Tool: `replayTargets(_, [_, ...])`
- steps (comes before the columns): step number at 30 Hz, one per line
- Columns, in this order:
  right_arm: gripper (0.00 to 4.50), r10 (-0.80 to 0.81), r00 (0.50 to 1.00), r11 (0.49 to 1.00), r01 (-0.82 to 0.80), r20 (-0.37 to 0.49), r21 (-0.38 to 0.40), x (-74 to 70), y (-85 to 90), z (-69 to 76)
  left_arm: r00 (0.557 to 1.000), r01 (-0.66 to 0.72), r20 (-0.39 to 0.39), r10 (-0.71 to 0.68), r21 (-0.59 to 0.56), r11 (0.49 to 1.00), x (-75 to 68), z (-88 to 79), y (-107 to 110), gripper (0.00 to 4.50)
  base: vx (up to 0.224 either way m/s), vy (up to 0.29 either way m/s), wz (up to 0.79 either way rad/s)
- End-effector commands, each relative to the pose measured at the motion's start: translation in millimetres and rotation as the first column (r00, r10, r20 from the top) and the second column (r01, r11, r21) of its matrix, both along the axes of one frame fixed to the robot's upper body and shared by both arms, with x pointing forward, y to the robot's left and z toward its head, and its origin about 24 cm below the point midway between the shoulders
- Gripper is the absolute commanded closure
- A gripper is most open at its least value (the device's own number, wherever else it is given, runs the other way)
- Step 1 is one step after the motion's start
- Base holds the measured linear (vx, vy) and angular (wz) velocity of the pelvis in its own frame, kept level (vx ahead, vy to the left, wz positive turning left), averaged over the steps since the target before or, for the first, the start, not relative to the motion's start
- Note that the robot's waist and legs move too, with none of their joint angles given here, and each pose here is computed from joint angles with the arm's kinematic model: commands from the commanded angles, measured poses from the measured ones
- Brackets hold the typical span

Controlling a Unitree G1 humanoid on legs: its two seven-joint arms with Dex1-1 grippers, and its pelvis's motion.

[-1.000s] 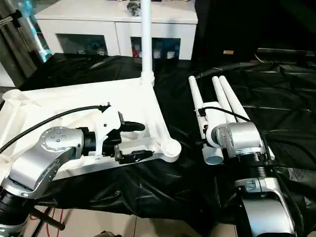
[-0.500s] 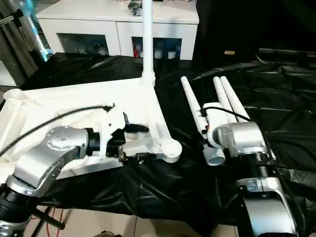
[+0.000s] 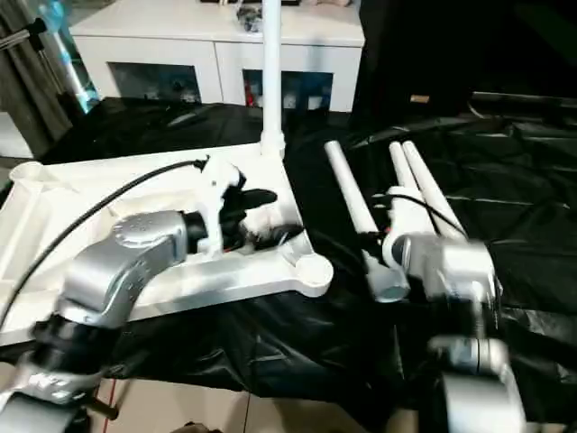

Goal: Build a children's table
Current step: Pick table leg

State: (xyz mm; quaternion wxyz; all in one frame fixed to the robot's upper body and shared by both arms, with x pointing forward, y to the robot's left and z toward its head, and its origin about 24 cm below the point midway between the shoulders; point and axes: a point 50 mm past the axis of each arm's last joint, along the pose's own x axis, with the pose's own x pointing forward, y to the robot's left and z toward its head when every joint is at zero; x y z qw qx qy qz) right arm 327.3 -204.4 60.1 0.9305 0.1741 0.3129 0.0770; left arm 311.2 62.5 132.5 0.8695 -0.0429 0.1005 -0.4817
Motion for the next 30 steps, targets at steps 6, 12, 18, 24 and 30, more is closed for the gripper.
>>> replayTargets(6, [2.67,-0.005,0.946,0.975,-0.067,0.324,0.211,0.1,1.7,37.5,0.994,-0.030,-0.113,0.008,-0.200,0.979,12.0,24.6,-19.4,0.00,0.000,0.000,0.00])
replayTargets(12, [2.68,0.005,0.834,0.884,-0.261,0.551,0.387,-14.7,9.9,70.3,0.985,-0.049,-0.174,-0.002,-0.289,0.956,20.8,37.5,-23.9,0.00,0.000,0.000,0.00])
replayTargets(18, [2.69,0.182,0.699,0.742,-0.559,0.691,0.370,-42.4,30.1,88.7,0.976,0.004,-0.195,-0.096,-0.426,0.905,20.8,60.7,-37.0,0.00,0.000,0.000,0.00])
replayTargets(24, [2.69,0.270,0.678,0.702,-0.625,0.684,0.341,-48.0,41.8,86.5,0.971,0.034,-0.189,-0.145,-0.495,0.868,16.5,71.4,-42.8,0.00,0.000,0.000,0.00])
replayTargets(30, [2.69,0.334,0.663,0.693,-0.654,0.670,0.302,-48.5,52.5,83.9,0.969,0.036,-0.192,-0.155,-0.513,0.857,13.8,73.0,-40.6,0.28,0.000,0.000,0.00])
